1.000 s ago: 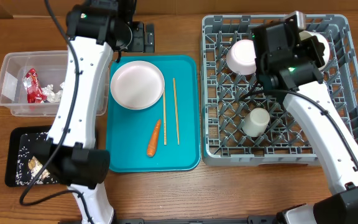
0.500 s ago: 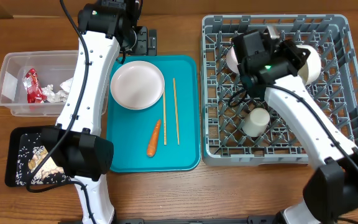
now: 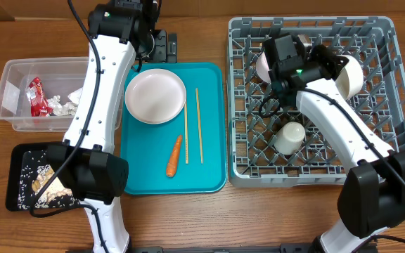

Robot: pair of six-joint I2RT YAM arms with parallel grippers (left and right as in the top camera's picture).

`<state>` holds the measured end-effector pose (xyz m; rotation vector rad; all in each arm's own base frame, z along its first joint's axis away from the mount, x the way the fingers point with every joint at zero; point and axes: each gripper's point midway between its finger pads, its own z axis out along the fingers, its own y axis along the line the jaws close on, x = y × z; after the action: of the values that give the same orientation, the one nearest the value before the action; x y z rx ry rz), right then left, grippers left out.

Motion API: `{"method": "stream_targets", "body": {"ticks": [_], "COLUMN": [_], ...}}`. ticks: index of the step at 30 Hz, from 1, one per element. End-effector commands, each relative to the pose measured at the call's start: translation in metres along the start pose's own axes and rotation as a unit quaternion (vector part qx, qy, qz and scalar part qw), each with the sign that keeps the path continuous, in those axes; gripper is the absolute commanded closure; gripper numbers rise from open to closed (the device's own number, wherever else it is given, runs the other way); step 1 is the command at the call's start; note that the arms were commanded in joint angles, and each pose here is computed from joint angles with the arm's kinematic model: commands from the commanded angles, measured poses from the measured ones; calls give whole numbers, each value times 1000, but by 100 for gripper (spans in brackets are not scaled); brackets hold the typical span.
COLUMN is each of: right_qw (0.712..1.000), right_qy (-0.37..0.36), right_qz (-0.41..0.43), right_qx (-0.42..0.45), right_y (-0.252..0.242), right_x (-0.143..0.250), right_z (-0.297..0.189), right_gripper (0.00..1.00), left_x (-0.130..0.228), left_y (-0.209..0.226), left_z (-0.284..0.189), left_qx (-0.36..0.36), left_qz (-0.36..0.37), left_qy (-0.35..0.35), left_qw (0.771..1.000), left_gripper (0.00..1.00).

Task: Sort waste into correct bins and load items into the dishwasher
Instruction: 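Lower the second pink bowl into the rack with the right gripper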

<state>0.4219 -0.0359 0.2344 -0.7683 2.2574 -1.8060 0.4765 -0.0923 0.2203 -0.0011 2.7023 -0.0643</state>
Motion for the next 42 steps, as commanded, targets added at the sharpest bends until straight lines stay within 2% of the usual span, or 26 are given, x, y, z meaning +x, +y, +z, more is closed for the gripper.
{"method": "stream_targets", "body": {"ticks": [1,14,42], "right_qw": [1000,997,995], "right_qy": [1,-1,-66], "right_qz": [-13,-72,-65], "right_qx": [1,-19,-44], "right_y": [1,40,59], "right_x": [0,4,-22], "right_z": [1,6,-26], "right_gripper": [96,96,96], "left_x": [-4,-4,-4], "left_y": [4,4,4], "left_z": [1,1,1], "left_qx": [-9,-9,-9], "left_qz": [11,11,11], "left_qy": [-5,-5,-5], "left_qw": [1000,1000,1000], "left_gripper": [0,0,0]}}
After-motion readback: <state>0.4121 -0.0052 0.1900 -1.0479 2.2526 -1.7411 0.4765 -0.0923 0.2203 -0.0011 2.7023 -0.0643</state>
